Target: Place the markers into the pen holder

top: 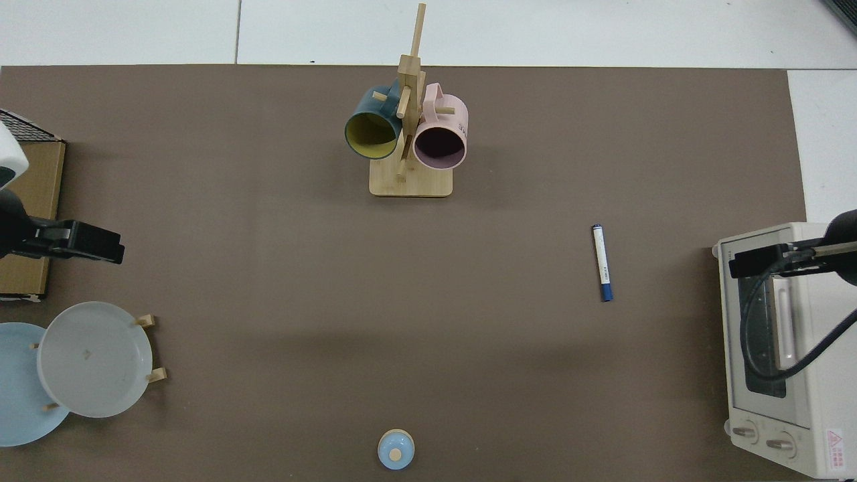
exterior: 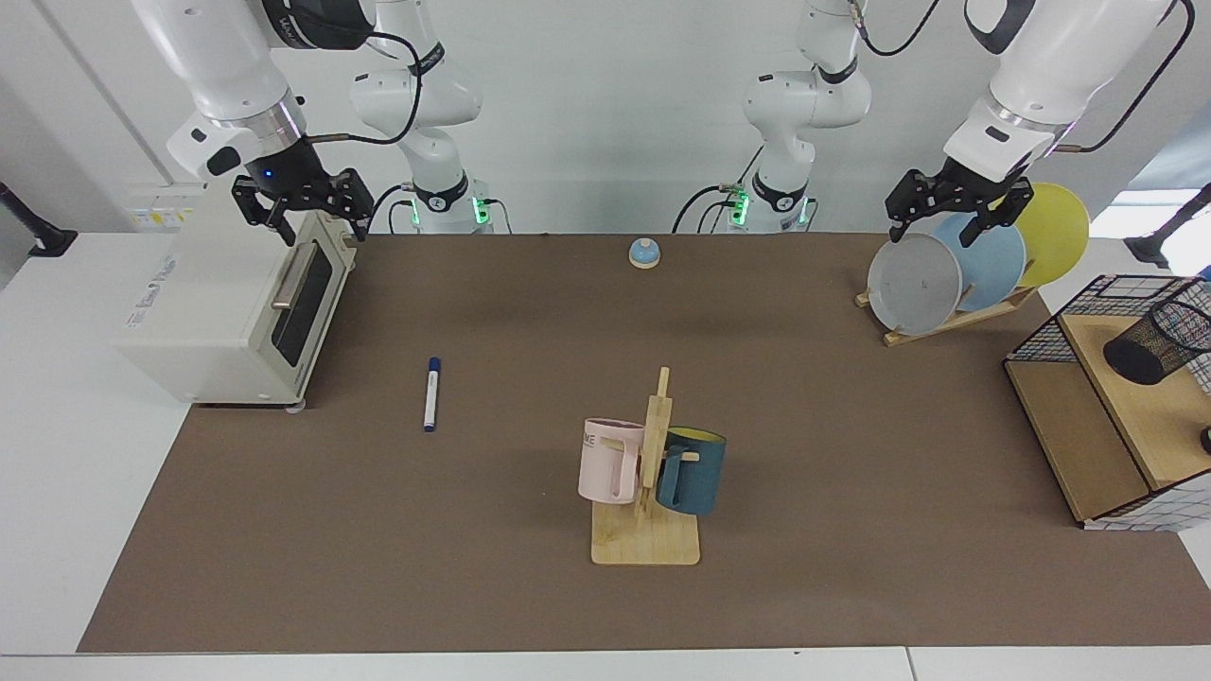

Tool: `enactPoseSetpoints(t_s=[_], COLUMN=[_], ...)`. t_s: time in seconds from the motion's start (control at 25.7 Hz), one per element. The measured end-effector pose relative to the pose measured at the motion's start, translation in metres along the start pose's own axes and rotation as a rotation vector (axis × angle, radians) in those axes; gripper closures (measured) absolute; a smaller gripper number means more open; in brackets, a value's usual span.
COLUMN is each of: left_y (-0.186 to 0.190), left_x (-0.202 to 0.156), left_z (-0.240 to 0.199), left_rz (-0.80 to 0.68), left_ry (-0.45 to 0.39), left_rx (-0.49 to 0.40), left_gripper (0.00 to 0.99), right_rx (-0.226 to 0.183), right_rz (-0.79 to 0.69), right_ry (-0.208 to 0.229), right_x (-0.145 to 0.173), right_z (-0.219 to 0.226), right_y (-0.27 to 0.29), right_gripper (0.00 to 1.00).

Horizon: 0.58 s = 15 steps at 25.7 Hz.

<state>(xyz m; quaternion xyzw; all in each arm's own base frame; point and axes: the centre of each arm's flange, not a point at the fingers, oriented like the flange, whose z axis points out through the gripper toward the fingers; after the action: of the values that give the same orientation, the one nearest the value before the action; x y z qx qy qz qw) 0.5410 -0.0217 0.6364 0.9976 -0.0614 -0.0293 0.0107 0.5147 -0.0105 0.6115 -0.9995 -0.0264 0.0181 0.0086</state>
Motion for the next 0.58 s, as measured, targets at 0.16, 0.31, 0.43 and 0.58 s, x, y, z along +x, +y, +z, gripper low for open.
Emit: enactPoseSetpoints(t_s=[0.16, 0.31, 0.43, 0.58], left_y=[0.0000, 0.0000, 0.0000, 0.0000], left_x=[0.0000, 0.0000, 0.0000, 0.0000], left_z=[0.0000, 0.0000, 0.0000, 0.0000], left_rz=[0.000, 0.000, 0.000, 0.000], left_ry=[0.000, 0.000, 0.000, 0.000], left_rx=[0.000, 0.000, 0.000, 0.000], left_gripper=[0.000, 0.000, 0.000, 0.000], right_rx=[0.000, 0.000, -0.001, -0.007], right_rz=[0.000, 0.000, 0.001, -0.002], right_ry=[0.001, 0.002, 0.004, 0.034], right_x=[0.0001, 0.0002, 0.0004, 0.0038], right_z=[-0.0001, -0.0001, -0.0004, -0.0013], right_y=[0.0001, 0.0002, 0.0008, 0.0015], right_gripper=[0.00, 0.00, 0.00, 0.00])
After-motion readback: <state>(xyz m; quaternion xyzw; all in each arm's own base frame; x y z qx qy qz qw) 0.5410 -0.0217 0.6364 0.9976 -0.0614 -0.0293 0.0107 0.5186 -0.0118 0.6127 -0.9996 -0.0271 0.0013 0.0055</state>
